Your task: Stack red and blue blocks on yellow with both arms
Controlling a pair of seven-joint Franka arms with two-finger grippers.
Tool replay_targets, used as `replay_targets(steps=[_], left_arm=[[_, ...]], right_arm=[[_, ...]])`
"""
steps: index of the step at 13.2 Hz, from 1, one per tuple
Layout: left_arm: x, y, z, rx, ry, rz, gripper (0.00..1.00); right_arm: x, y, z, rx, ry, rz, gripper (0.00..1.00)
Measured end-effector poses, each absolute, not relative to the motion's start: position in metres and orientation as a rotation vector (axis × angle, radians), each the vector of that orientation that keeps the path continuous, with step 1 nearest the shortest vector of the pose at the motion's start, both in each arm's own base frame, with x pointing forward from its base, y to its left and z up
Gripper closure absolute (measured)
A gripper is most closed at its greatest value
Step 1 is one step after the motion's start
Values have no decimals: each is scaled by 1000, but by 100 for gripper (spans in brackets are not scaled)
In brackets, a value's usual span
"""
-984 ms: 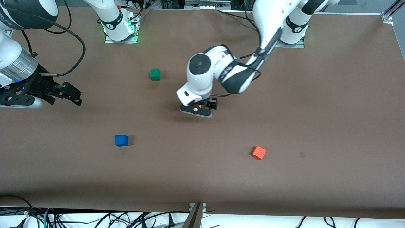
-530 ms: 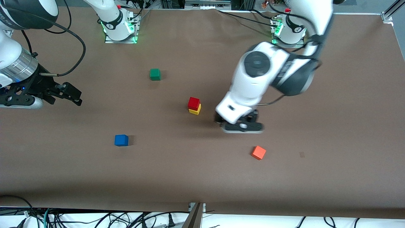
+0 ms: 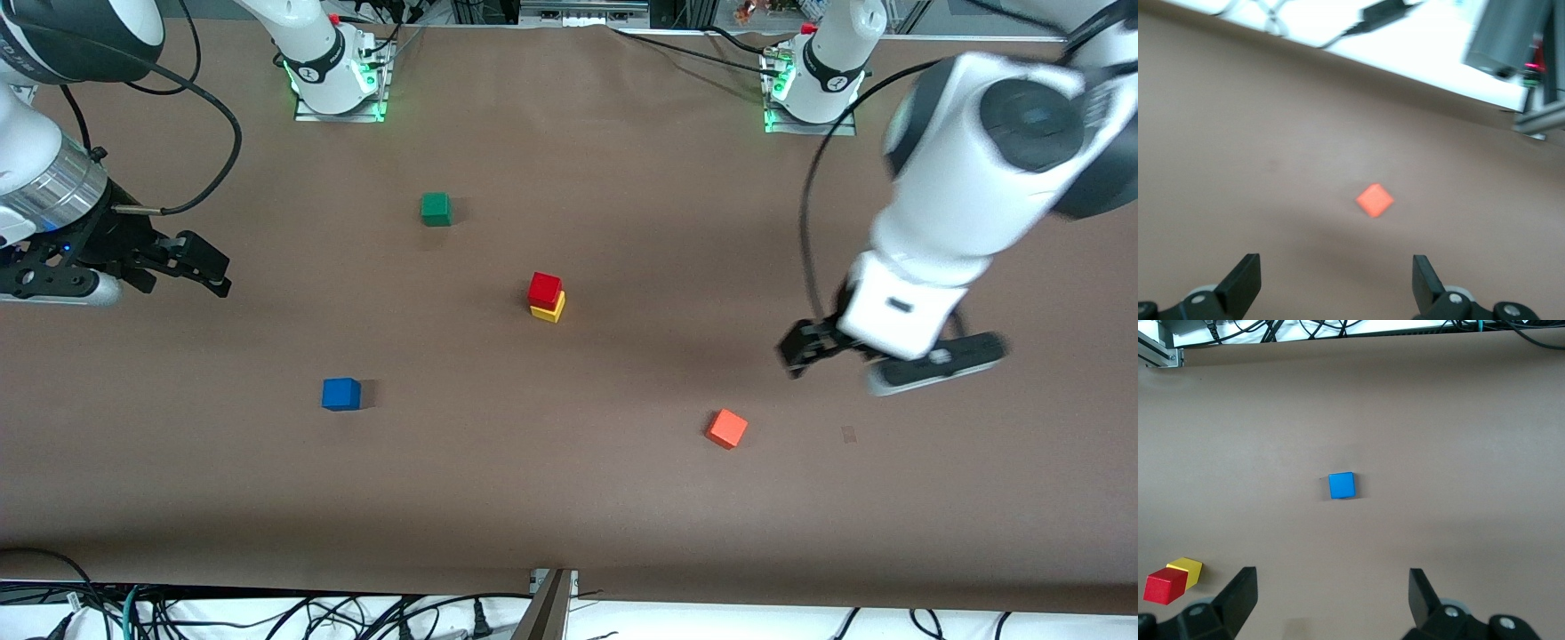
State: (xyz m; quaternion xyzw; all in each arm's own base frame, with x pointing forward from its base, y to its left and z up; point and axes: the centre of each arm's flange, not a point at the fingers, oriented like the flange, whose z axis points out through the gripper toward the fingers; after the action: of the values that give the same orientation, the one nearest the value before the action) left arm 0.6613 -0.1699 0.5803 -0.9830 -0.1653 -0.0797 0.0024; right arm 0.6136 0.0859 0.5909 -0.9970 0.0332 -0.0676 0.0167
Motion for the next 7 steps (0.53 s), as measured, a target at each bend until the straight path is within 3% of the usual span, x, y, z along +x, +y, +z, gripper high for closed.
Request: replay_targets(steps=[3, 7], left_arm=[[631, -96, 618, -3034, -441, -128, 0], [603, -35, 620, -3022, -150, 1, 0]], right_arm=[[614, 86, 591, -3099, 103, -210, 0], [614, 86, 591, -3099, 103, -210, 0]])
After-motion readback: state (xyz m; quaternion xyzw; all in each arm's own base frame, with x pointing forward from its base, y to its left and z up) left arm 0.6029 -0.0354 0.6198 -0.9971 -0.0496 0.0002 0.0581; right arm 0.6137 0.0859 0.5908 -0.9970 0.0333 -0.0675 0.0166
